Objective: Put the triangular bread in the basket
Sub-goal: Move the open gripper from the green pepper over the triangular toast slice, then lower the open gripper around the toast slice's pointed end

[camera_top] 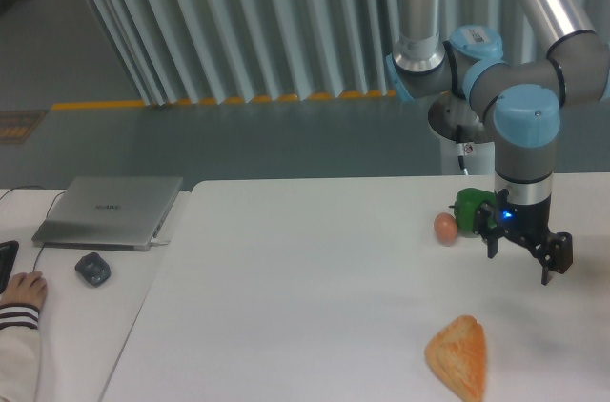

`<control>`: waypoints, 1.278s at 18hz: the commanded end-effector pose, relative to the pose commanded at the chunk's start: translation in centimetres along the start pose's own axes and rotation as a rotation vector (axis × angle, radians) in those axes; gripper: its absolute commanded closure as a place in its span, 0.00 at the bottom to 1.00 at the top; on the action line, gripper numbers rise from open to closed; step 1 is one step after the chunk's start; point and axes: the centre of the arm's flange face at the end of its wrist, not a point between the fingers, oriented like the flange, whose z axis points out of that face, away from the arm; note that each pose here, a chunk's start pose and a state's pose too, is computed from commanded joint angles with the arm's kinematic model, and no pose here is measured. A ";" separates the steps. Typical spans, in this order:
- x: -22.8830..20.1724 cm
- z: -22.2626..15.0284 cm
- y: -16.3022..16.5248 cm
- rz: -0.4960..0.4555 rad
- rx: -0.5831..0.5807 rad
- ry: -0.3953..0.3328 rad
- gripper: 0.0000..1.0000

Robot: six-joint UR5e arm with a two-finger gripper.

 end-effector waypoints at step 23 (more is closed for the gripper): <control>6.3 6.1 -8.2 -0.044 -0.003 0.040 0.00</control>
